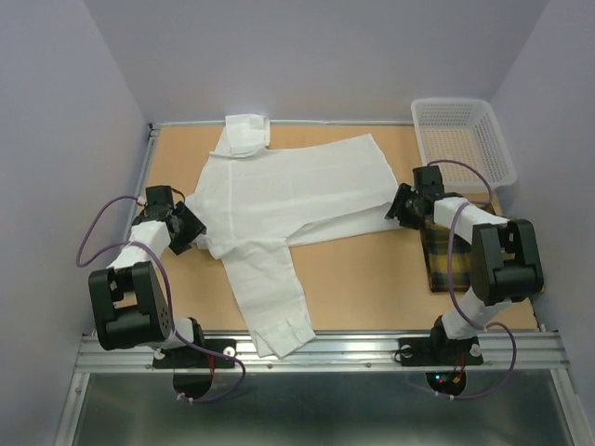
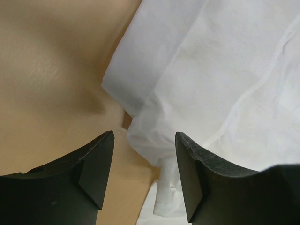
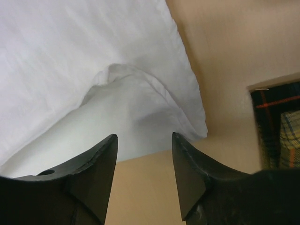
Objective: Fold and stack the long sleeve shirts
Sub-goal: Fold the shirt
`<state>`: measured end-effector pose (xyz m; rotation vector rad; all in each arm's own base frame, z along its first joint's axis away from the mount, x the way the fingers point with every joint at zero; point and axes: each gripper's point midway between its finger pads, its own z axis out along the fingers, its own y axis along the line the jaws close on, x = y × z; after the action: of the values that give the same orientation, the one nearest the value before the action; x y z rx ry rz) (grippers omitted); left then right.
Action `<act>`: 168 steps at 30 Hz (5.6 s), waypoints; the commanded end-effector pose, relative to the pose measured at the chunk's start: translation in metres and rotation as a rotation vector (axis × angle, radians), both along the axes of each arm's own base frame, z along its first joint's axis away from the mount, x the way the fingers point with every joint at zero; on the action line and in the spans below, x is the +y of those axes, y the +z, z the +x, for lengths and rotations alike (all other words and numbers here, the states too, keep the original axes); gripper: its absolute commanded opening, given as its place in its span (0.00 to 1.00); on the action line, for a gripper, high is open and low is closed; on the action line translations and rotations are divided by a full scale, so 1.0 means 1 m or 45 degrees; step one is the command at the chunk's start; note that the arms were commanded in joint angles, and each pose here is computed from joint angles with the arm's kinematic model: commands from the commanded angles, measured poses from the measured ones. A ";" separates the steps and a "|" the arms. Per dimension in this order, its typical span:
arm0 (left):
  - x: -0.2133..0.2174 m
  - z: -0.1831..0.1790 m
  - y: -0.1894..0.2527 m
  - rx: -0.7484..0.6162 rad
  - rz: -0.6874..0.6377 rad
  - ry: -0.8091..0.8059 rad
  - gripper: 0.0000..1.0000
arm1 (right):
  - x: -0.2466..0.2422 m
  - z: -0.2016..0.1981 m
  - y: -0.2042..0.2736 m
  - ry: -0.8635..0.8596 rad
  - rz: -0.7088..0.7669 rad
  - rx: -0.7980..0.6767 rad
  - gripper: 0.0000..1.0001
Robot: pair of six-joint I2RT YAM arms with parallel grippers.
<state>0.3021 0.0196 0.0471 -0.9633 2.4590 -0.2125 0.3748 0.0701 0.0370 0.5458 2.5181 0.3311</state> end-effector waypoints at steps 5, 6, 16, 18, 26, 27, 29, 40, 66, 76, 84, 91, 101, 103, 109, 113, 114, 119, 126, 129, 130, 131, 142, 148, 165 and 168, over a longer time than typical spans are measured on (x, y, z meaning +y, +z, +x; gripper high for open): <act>0.004 -0.008 0.014 -0.076 0.048 -0.009 0.66 | 0.077 -0.029 0.066 0.513 -0.011 -0.261 0.66; 0.004 -0.008 0.012 -0.074 0.046 -0.013 0.66 | 0.089 -0.035 0.072 0.566 -0.006 -0.287 0.68; 0.006 -0.007 -0.016 0.011 0.042 -0.003 0.51 | 0.218 -0.133 0.073 1.306 0.055 -0.328 0.69; 0.007 -0.013 -0.023 0.039 0.054 0.002 0.50 | 0.241 -0.158 0.075 1.455 0.052 -0.353 0.70; 0.010 -0.025 -0.040 0.103 0.084 -0.005 0.48 | 0.286 -0.231 0.050 1.910 -0.086 -0.344 0.81; 0.012 -0.024 -0.039 0.103 0.094 -0.004 0.48 | 0.287 -0.233 0.040 1.932 -0.133 -0.328 0.82; 0.014 -0.023 -0.038 0.105 0.104 -0.001 0.48 | 0.293 -0.247 0.035 2.012 -0.182 -0.336 0.82; 0.016 -0.021 -0.037 0.090 0.115 0.004 0.48 | 0.315 -0.277 0.027 2.228 -0.260 -0.362 0.78; 0.026 -0.022 -0.032 0.091 0.187 0.023 0.48 | 0.334 -0.219 0.107 2.015 -0.451 -0.609 0.01; 0.004 -0.027 -0.016 -0.014 0.063 -0.018 0.48 | 0.329 -0.074 0.261 1.470 -0.547 -1.004 0.01; -0.002 -0.024 0.001 -0.085 0.032 -0.020 0.48 | 0.335 0.008 0.346 1.211 -0.668 -1.254 0.01; -0.007 -0.023 0.014 -0.143 -0.007 -0.002 0.48 | 0.348 0.054 0.377 1.070 -0.660 -1.399 0.01; -0.009 -0.025 0.031 -0.189 0.004 -0.034 0.49 | 0.350 0.088 0.413 0.770 -0.528 -1.618 0.01; -0.009 -0.025 0.032 -0.193 0.005 -0.043 0.49 | 0.347 0.094 0.421 0.699 -0.513 -1.655 0.01; -0.011 -0.027 0.038 -0.223 0.013 -0.066 0.49 | 0.351 0.111 0.407 0.680 -0.501 -1.677 0.01; -0.012 -0.029 0.041 -0.237 0.015 -0.075 0.49 | 0.361 0.114 0.386 0.730 -0.475 -1.646 0.01; -0.013 -0.028 0.042 -0.242 0.010 -0.082 0.49 | 0.363 0.113 0.381 0.745 -0.464 -1.635 0.01; -0.015 -0.021 0.048 -0.300 0.005 -0.107 0.56 | 0.367 0.115 0.350 0.787 -0.468 -1.565 0.02; -0.009 0.006 0.053 -0.283 -0.002 -0.082 0.55 | 0.363 0.111 0.331 0.807 -0.477 -1.508 0.02; -0.003 0.010 0.043 -0.196 0.024 -0.076 0.54 | 0.362 0.108 0.330 0.812 -0.468 -1.501 0.02; -0.004 0.009 0.036 -0.161 0.025 -0.084 0.53 | 0.362 0.107 0.329 0.818 -0.467 -1.499 0.02; -0.005 0.008 0.032 -0.144 0.020 -0.092 0.52 | 0.361 0.106 0.328 0.818 -0.463 -1.494 0.02; -0.049 -0.044 -0.002 0.031 -0.231 -0.252 0.50 | 0.356 0.095 0.309 0.850 -0.428 -1.435 0.03; -0.061 -0.068 -0.005 0.112 -0.321 -0.229 0.51 | 0.351 0.093 0.302 0.850 -0.440 -1.414 0.03; -0.030 -0.056 0.044 -0.110 -0.076 -0.124 0.73 | 0.357 0.122 0.216 0.873 -0.524 -1.245 0.37; -0.042 -0.061 0.037 -0.080 -0.142 -0.197 0.73 | 0.346 0.129 0.217 0.852 -0.505 -1.198 0.65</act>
<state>0.2425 -0.0117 0.0817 -0.8702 2.4513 -0.3623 0.4871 0.4303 0.2465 -0.6144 1.6646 0.2202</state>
